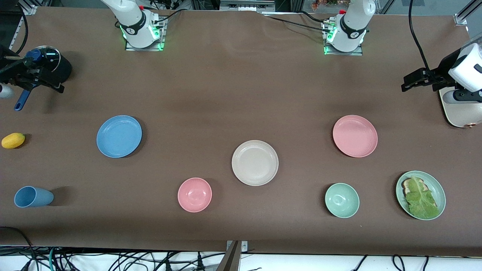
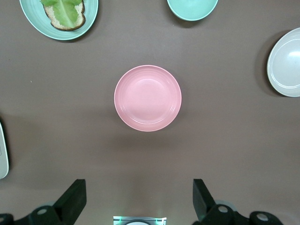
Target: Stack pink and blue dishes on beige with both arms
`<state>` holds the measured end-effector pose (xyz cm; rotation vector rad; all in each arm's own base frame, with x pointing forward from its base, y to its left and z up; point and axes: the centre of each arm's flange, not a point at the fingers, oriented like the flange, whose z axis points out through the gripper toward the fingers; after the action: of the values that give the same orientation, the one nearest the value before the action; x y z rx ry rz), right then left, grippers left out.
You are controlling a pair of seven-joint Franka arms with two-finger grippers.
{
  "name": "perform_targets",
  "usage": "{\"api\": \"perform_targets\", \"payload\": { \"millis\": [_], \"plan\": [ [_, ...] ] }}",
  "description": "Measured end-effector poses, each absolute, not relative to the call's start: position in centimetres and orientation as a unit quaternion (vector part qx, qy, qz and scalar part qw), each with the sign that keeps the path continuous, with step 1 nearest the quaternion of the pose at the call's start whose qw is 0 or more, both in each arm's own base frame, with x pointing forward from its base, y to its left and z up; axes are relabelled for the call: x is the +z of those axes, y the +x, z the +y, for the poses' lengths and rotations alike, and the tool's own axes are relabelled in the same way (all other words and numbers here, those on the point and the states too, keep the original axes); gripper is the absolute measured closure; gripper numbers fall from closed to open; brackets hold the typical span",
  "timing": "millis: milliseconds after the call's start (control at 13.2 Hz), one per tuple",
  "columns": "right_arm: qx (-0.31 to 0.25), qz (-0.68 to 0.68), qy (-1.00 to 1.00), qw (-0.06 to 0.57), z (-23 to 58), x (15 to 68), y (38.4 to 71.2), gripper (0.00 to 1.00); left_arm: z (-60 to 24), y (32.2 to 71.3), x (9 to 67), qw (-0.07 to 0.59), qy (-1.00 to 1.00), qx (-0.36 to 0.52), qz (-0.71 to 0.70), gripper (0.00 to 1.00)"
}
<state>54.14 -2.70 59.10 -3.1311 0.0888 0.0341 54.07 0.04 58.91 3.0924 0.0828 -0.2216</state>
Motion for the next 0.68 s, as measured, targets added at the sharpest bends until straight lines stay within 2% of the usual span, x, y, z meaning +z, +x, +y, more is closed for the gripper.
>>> {"api": "perform_targets", "payload": {
  "millis": [681],
  "plan": [
    [0.011, 0.028, -1.000, 0.005, -2.7, 59.1, 54.1, 0.00, 0.1, 54.6, 57.8, 0.020, 0.996, -0.081, 0.027, 0.00]
  ]
}}
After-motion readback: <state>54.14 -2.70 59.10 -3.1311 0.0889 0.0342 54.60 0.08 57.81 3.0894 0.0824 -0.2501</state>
